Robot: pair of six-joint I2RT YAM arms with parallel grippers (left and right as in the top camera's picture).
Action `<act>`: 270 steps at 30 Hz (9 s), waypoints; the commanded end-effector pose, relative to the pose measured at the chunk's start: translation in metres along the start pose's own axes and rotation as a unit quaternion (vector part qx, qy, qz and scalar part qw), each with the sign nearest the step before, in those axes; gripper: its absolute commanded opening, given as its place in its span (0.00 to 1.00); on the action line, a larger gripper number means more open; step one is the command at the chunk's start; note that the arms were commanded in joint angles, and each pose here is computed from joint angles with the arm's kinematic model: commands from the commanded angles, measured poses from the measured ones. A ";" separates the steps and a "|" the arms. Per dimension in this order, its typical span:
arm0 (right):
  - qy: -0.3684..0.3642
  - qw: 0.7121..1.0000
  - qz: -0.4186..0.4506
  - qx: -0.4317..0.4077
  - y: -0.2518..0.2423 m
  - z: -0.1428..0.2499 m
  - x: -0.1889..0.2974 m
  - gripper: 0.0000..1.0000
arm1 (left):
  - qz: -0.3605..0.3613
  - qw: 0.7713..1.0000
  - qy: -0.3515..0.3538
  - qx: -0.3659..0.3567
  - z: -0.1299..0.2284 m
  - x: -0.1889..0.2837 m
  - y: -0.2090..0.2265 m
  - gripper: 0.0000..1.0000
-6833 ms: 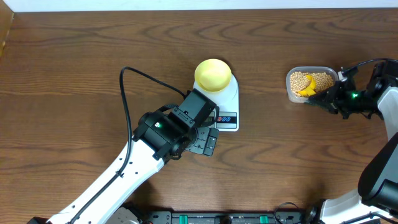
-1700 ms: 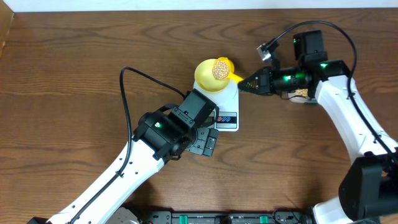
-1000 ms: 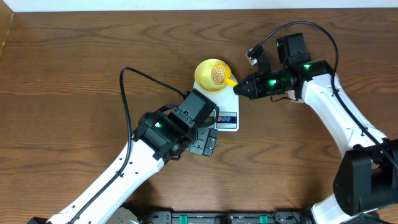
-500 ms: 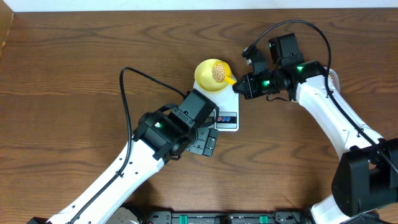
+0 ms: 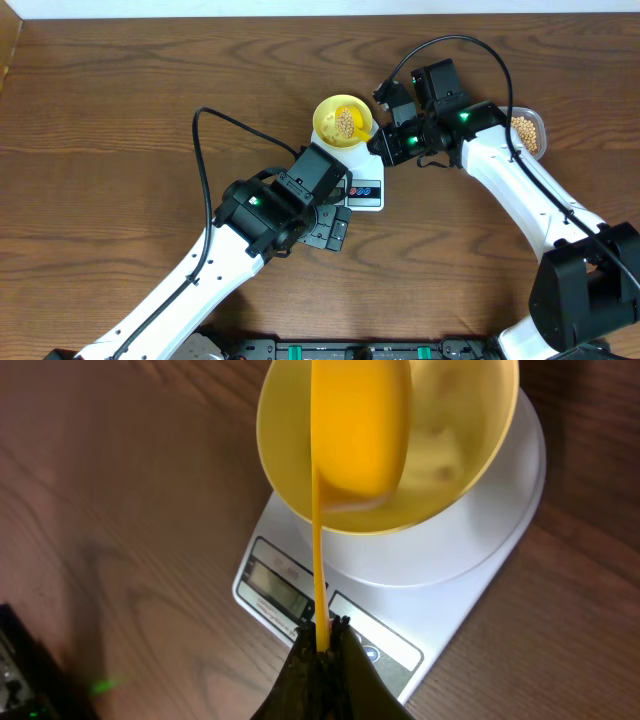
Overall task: Scoop item into bowl and weigh 50g on scale
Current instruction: 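Tilt the scoop with the right gripper to pour soybeans into bowl, then move the empty scoop back over the soybean tub with right gripper, then dip the scoop into the soybeans again with the right gripper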
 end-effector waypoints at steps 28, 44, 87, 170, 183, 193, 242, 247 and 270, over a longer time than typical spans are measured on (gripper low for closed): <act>-0.044 0.982 0.121 0.141 0.010 -0.020 0.001 0.01 | -0.006 1.000 -0.003 -0.003 -0.003 0.002 0.002 0.97; -0.038 0.968 0.159 0.191 0.010 -0.017 0.000 0.01 | -0.006 1.000 -0.003 -0.003 -0.003 0.002 0.002 0.97; -0.117 0.949 0.272 0.108 0.029 -0.067 0.101 0.01 | -0.006 1.000 -0.003 -0.003 -0.003 0.002 0.002 0.97; 0.065 0.843 0.384 -0.372 -0.201 0.007 0.133 0.01 | -0.006 1.000 -0.003 -0.003 -0.003 0.002 0.002 0.97; 0.113 0.873 0.300 -0.367 -0.190 0.008 0.104 0.01 | -0.006 1.000 -0.003 -0.003 -0.003 0.002 0.002 0.97; 0.116 0.876 0.285 -0.371 -0.196 0.009 0.106 0.01 | -0.006 1.000 -0.003 -0.003 -0.003 0.002 0.002 0.97; 0.147 0.916 0.071 -0.365 -0.210 0.022 0.127 0.01 | -0.006 1.000 -0.003 -0.003 -0.003 0.002 0.002 0.97; 0.151 0.918 0.064 -0.360 -0.209 0.024 0.129 0.01 | -0.006 1.000 -0.003 -0.003 -0.003 0.002 0.002 0.97; 0.143 0.926 0.021 -0.350 -0.220 0.015 0.107 0.01 | -0.006 1.000 -0.003 -0.003 -0.003 0.002 0.002 0.97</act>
Point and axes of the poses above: each gripper's point midway between its finger pads, its own x axis back along the fingers, its own y axis along the line the jaws close on, z = x × y, the point moved 3 cm from there along x, back along the fingers, and after that the axes turned 15 degrees about -x, right-handed, at the moved point
